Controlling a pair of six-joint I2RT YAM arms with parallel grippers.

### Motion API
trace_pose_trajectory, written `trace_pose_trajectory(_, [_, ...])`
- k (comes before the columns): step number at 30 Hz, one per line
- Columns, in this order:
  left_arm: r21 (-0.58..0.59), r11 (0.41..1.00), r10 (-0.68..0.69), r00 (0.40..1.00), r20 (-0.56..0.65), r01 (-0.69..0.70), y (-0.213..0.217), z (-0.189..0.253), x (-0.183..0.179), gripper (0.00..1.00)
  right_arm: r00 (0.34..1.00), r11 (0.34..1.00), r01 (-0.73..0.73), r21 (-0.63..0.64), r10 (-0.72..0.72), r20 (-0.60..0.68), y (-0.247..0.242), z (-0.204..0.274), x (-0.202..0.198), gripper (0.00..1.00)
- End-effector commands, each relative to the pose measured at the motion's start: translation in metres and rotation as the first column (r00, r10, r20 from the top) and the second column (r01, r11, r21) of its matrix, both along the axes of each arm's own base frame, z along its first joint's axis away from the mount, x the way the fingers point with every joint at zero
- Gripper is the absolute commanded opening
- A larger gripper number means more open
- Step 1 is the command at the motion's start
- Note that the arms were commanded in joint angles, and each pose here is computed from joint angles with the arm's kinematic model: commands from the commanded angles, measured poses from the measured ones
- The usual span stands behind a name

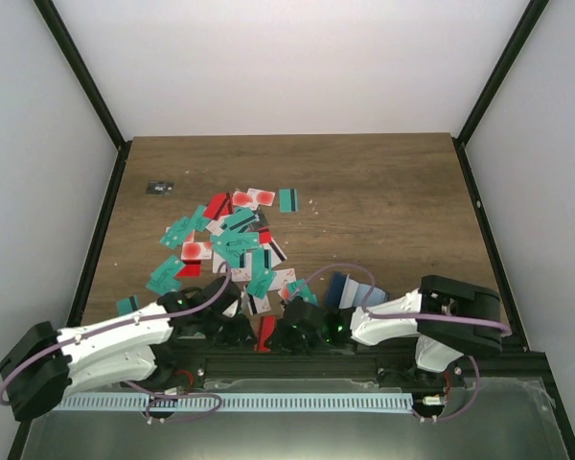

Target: Put the credit cards into the card holder

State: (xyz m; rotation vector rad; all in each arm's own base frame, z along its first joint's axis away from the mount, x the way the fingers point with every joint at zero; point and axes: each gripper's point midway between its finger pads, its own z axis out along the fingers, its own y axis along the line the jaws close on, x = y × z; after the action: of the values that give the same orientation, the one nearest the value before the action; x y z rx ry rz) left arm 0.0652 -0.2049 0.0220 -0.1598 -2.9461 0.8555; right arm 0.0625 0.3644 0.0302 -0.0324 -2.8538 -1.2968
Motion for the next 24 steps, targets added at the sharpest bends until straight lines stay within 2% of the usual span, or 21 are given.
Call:
trace_pose_trajectory(1, [-0.011, 0.999, 0.04, 0.992, 0.116, -0.039, -0.002, 0.048, 0.023, 0.39, 0.999, 1.0, 0.005, -0.026, -0.004, 0.037, -0.001, 0.016, 0.007, 0.01])
trace_pose_trajectory(4, [-0.028, 0.996, 0.085, 0.967, 0.242, -0.08, 0.002, 0.096, 0.042, 0.41, 0.998, 1.0, -0.018, 0.015, 0.017, 0.063, 0.0, 0.045, 0.017, 0.01])
trace_pose_trajectory(10, [-0.13, 0.989, 0.124, 0.885, 0.448, -0.073, 0.007, 0.172, 0.064, 0.6, 0.983, 0.993, -0.03, 0.11, 0.01, 0.183, -0.019, 0.11, 0.056, 0.01])
trace_pose_trajectory(12, [-0.172, 0.984, 0.122, 0.875, 0.468, -0.045, -0.001, 0.192, 0.067, 0.65, 0.973, 0.988, -0.034, 0.152, -0.002, 0.231, -0.032, 0.131, 0.071, 0.01])
trace_pose_trajectory(17, [-0.294, 0.952, 0.071, 0.882, 0.466, 0.079, -0.045, 0.228, 0.072, 0.66, 0.93, 0.96, -0.054, 0.274, -0.051, 0.364, -0.072, 0.185, 0.105, 0.01])
trace_pose_trajectory(24, [-0.495, 0.85, 0.103, 0.866, 0.49, 0.179, -0.087, 0.268, 0.087, 0.66, 0.881, 0.892, -0.192, 0.408, -0.027, 0.473, -0.104, 0.235, 0.122, 0.01])
